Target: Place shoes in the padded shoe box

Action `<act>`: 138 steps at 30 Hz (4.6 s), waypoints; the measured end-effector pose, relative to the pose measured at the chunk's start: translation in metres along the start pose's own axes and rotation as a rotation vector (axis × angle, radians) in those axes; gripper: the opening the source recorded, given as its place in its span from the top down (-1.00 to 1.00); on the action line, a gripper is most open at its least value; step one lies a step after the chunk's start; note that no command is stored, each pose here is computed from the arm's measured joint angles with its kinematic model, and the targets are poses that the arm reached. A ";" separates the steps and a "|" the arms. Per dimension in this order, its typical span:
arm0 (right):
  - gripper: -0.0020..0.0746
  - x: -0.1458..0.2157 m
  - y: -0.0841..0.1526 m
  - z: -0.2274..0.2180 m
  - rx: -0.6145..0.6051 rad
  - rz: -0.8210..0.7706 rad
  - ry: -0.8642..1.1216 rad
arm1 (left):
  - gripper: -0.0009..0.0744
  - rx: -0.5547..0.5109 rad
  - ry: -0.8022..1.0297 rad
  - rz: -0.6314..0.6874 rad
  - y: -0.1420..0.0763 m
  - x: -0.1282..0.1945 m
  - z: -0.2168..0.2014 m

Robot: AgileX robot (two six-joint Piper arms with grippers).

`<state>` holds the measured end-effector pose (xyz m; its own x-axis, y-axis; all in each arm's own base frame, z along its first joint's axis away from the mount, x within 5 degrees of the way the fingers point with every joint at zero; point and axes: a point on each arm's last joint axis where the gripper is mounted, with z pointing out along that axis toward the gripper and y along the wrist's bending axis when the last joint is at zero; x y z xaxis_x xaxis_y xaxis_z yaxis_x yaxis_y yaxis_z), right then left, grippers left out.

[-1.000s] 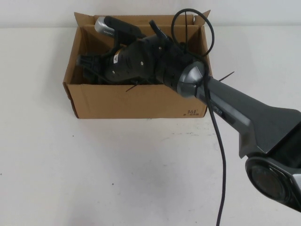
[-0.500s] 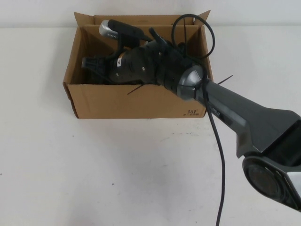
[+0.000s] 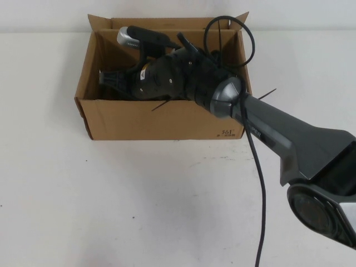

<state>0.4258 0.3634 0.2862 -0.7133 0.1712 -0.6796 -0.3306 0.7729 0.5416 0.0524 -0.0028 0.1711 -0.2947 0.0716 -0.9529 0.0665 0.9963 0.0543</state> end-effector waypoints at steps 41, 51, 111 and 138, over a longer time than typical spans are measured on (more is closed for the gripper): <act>0.51 -0.054 0.025 -0.134 0.215 -0.222 0.049 | 0.99 0.000 0.000 0.000 0.000 0.000 0.000; 0.96 -0.064 0.026 -0.212 0.397 -0.374 0.118 | 0.99 0.000 0.000 0.000 0.000 0.000 0.000; 0.96 0.248 -0.199 -0.429 0.708 -0.439 -0.836 | 0.99 -0.001 0.000 0.002 0.000 0.000 0.000; 0.96 0.269 -0.216 -0.406 0.675 -0.377 -0.643 | 0.99 -0.001 0.002 0.002 0.000 0.000 0.000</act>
<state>0.0544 -0.0056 0.1880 -0.0994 -0.0125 -0.9950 0.0955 0.9952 -0.0220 0.0525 -0.0028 0.1706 -0.2961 0.0732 -0.9523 0.0665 0.9962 0.0559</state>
